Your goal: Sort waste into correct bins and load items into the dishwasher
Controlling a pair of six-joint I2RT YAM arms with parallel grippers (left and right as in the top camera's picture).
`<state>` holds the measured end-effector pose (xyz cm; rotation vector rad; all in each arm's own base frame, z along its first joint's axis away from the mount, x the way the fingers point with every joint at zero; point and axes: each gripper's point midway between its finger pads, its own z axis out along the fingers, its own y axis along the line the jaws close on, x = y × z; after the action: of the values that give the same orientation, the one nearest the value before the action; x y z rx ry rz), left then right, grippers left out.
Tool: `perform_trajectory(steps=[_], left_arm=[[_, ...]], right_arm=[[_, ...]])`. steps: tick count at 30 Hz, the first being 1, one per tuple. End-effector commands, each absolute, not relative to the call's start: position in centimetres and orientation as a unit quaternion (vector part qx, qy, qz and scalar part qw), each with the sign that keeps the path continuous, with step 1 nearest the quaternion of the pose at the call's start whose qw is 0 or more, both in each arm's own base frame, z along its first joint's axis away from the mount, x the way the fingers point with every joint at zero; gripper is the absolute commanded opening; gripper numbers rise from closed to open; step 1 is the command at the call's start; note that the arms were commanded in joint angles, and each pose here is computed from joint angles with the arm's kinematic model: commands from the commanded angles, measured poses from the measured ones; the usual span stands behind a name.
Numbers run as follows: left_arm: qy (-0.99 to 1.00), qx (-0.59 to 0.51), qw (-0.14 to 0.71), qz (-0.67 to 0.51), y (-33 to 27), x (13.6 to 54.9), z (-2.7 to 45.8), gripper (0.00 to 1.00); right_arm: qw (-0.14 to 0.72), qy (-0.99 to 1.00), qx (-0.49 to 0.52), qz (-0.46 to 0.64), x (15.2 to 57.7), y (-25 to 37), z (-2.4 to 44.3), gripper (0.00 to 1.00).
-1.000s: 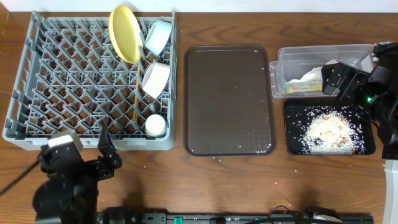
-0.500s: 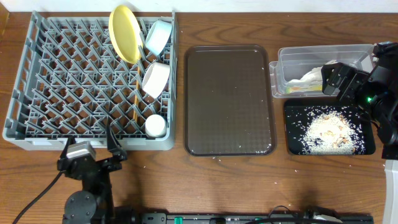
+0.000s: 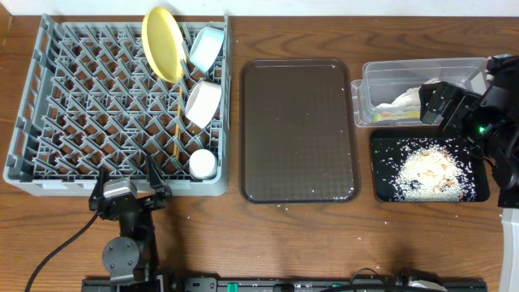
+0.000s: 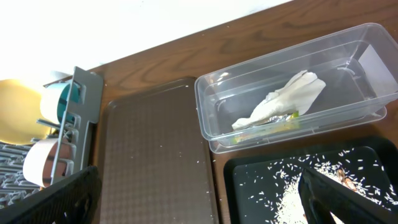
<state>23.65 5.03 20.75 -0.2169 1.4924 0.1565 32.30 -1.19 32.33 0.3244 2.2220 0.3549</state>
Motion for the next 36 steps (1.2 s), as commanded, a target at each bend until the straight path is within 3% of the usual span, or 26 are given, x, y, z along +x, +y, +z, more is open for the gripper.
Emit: perform_trajectory(steps=[1, 19, 36], left_arm=[[0.676, -0.094, 0.726, 0.084, 5.3, 23.8, 20.0, 0.90], [0.755, -0.085, 0.644, 0.092, 5.3, 23.8, 13.6, 0.91], [0.755, -0.085, 0.644, 0.092, 5.3, 23.8, 13.7, 0.91]], right_arm=[[0.423, 0.884, 0.138, 0.143, 32.3, -1.5, 32.6, 0.99], [0.423, 0.884, 0.138, 0.143, 32.3, -1.5, 32.6, 0.99], [0.423, 0.884, 0.138, 0.143, 32.3, -1.5, 32.6, 0.99]])
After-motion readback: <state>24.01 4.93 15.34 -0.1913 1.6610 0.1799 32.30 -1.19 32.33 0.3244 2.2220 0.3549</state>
